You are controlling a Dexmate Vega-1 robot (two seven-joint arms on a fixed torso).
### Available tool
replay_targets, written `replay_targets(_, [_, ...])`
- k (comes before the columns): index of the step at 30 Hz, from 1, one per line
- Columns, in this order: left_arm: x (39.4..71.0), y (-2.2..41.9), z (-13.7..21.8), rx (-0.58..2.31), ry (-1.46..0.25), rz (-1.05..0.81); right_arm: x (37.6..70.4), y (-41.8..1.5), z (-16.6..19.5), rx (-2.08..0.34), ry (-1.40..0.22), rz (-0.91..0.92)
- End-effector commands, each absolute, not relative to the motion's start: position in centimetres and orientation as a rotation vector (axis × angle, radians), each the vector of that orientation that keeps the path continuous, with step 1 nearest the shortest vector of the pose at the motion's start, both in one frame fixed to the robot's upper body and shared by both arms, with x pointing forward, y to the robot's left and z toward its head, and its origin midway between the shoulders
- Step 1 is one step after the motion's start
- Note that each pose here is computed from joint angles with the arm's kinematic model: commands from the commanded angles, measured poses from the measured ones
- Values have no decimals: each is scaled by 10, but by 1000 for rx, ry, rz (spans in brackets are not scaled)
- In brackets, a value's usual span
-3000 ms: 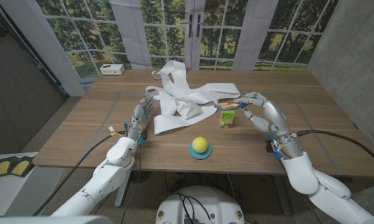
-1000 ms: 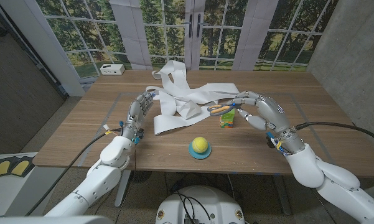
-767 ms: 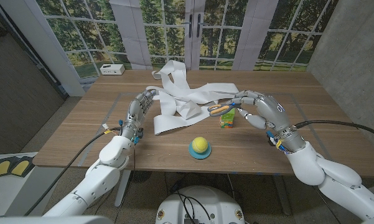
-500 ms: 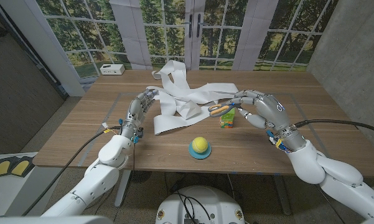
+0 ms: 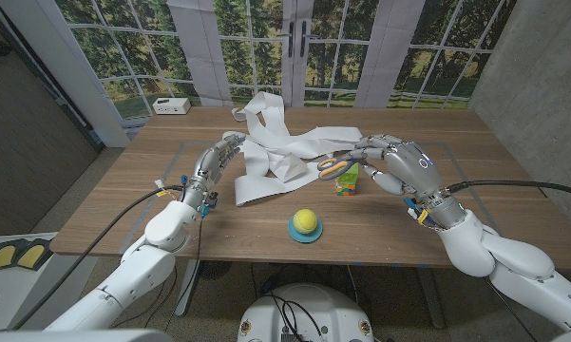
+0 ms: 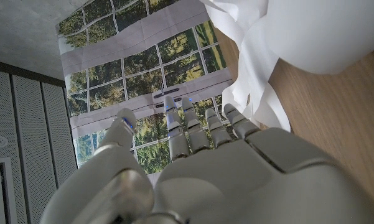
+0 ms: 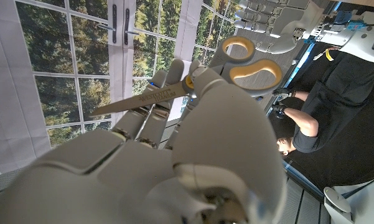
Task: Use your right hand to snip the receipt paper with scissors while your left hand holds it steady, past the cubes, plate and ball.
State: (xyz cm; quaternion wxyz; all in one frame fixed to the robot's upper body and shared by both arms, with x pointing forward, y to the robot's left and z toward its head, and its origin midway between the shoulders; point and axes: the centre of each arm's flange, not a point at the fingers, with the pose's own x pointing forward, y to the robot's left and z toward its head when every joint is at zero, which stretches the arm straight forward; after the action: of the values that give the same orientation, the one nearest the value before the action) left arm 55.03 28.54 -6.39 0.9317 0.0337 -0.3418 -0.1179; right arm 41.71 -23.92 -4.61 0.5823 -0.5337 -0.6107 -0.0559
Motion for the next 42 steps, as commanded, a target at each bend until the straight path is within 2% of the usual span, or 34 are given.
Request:
replay_targets(1, [541,286,-49,215,-729,-232,414,-233,-35,-1315,-1474,-176])
replay_targets(10, [533,284,-42,308,-773,-227,416,-230,-28,-1366,-1496,-185])
replay_targets(29, [509,268,-27,388,-832,-342,412,-224,-23,-1471,-1556,-214])
replay_targets(42, [514,262,-28,377,-843,-389,412,-219,-23,-1583,-1556,-241])
